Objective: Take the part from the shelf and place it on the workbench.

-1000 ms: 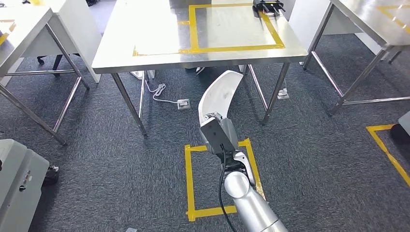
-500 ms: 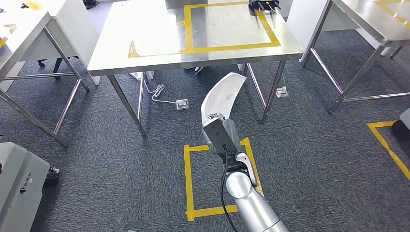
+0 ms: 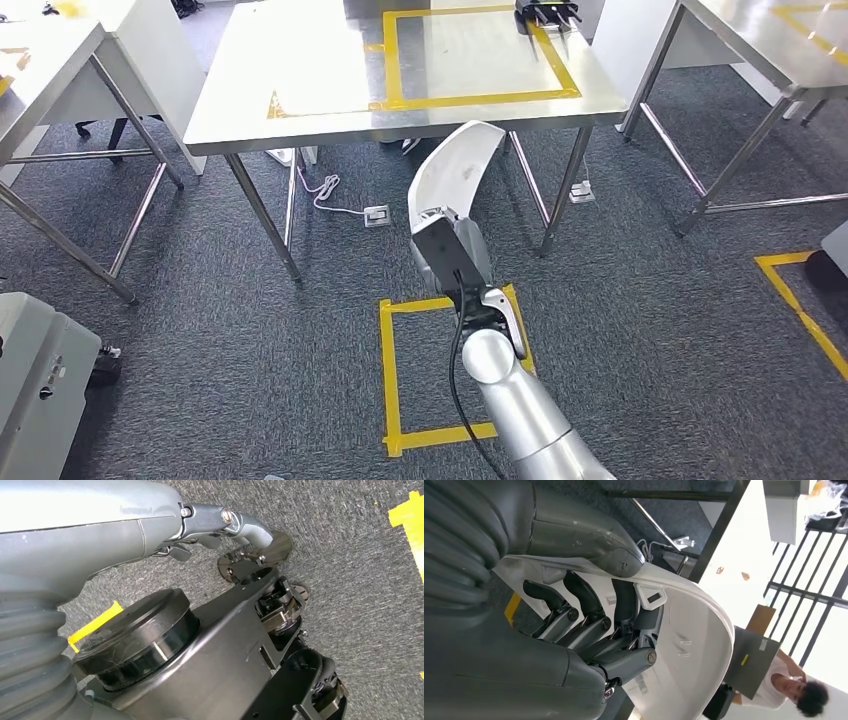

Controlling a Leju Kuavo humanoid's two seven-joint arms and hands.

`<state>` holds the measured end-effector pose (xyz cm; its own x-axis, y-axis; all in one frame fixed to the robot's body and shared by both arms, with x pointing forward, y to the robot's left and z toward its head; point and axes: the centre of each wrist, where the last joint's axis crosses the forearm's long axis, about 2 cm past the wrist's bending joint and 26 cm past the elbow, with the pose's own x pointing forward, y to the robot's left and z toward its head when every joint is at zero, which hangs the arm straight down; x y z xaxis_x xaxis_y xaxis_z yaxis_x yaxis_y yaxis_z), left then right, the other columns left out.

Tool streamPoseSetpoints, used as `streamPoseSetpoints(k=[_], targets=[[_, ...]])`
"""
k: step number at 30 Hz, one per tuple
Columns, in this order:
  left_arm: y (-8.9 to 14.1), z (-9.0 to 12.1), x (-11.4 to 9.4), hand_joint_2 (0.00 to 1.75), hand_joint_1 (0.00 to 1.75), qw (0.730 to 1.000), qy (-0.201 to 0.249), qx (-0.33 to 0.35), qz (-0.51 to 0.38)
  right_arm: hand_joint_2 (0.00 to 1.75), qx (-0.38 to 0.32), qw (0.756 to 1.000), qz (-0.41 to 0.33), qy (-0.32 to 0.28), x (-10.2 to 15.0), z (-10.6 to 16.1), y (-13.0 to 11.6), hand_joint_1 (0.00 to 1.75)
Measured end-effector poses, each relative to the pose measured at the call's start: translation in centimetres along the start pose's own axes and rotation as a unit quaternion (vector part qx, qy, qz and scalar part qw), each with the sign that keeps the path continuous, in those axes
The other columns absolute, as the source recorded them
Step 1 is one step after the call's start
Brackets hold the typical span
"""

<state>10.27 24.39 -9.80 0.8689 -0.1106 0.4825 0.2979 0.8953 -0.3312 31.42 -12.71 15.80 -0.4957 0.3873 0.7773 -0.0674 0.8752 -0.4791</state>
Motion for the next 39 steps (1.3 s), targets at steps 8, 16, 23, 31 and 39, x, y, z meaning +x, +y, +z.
streamPoseSetpoints(k=[8,16,23,31,39], targets=[[0.1,-0.4,1.7,1.75,0.0,1.0,0.006,-0.003,-0.022,1.75,-0.009,1.0,-0.004,0.019,-0.2,-8.4,-3.6,1.75],[-0.2,-0.9,3.2,1.75,0.0,0.999,0.009,-0.008,-0.038,1.75,-0.044,0.987,0.125,0.09,-0.2,-15.8,-8.0,1.75],[-0.4,-1.0,3.5,1.75,0.0,0.999,0.007,-0.009,-0.039,1.75,-0.042,0.963,0.232,0.133,1.0,-19.1,-10.9,1.75],[-0.4,-0.9,3.2,1.75,0.0,0.999,0.006,-0.01,-0.038,1.75,-0.025,0.949,0.265,0.167,0.8,-19.6,-11.6,1.75],[-0.3,-0.9,3.0,1.75,0.0,0.999,0.011,-0.01,-0.044,1.75,-0.018,0.945,0.279,0.171,0.1,-19.1,-11.6,1.75]])
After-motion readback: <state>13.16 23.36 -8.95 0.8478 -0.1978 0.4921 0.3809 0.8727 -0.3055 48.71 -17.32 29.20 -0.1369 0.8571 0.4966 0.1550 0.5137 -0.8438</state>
